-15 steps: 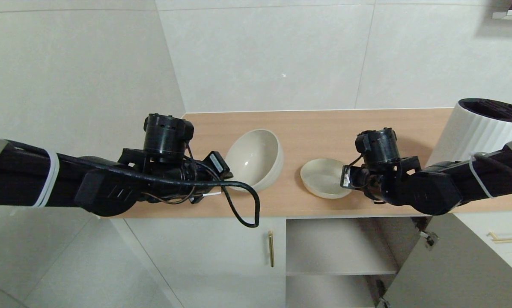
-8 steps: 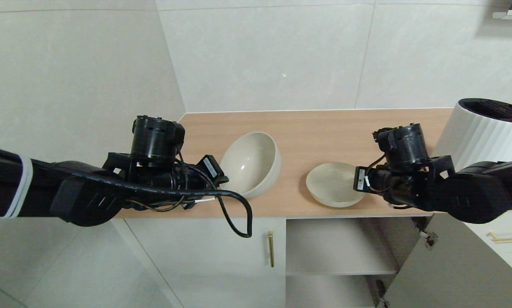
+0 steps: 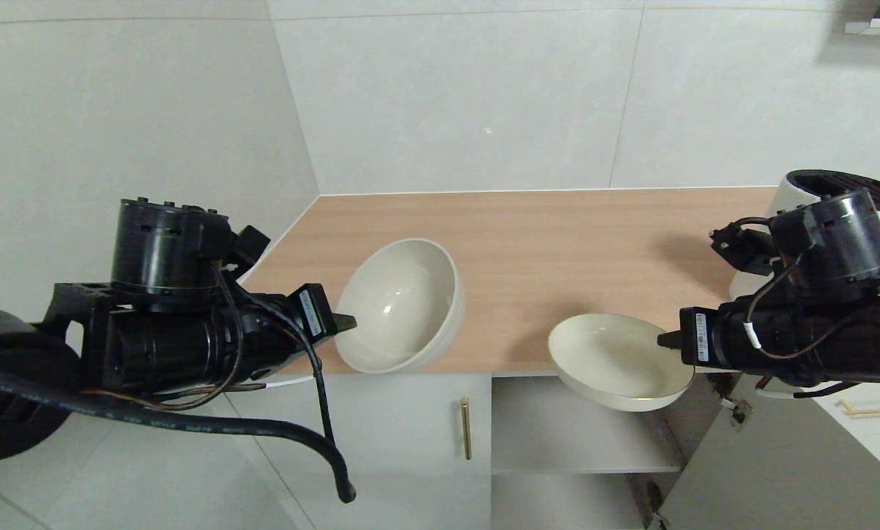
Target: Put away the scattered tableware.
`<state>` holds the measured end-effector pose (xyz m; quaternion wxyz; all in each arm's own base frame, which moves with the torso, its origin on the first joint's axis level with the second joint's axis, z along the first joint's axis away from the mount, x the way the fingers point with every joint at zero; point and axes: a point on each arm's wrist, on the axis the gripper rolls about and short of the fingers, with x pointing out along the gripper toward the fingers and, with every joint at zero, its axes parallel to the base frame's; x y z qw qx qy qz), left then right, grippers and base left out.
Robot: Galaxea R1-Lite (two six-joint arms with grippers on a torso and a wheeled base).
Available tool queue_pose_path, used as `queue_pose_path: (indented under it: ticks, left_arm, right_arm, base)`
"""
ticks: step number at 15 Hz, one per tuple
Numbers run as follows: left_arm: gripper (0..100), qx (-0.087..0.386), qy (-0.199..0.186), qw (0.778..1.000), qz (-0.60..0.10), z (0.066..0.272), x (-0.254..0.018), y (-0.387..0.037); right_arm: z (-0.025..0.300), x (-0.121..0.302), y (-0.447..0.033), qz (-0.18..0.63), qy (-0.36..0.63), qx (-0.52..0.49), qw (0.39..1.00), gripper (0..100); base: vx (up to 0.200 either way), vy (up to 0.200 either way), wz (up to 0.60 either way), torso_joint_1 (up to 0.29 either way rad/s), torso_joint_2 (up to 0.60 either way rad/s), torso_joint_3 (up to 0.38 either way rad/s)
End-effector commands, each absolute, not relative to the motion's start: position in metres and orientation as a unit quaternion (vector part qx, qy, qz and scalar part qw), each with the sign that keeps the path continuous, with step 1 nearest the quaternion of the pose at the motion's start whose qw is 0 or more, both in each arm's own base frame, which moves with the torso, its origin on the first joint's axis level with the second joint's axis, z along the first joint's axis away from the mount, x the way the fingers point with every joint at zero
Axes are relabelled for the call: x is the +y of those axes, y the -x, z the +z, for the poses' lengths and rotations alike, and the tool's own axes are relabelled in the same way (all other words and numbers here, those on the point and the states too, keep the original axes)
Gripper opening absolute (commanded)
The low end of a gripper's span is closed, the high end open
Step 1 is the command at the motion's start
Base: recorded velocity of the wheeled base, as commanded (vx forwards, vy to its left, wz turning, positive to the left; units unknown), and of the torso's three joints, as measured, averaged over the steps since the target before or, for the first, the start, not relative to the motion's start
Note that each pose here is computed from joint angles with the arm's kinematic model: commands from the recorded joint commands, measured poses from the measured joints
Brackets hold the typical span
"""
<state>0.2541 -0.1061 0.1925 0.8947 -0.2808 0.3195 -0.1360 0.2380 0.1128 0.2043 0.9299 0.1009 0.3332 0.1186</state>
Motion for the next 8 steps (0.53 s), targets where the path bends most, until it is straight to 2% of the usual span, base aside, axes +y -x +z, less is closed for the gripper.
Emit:
queue_pose_path:
  ticks: [1, 8]
  left_arm:
    - [0, 0.309, 0.281, 0.898, -0.141, 0.1999, -0.1033, -0.2475]
    - [0, 0.309, 0.271, 0.9, -0.145, 0.1996, -0.1033, -0.2453]
  right_arm:
    - [0.2136, 0.109, -0.2302, 0.123, -0.106, 0.317, 0.934, 0]
    - [0.2051, 0.1038, -0.2315, 0.115, -0.079, 0.326, 0.935, 0]
  base:
    - [0.0, 0.0, 0.0, 0.0, 0.0, 0.0]
    - [0.0, 0.0, 0.0, 0.0, 0.0, 0.0]
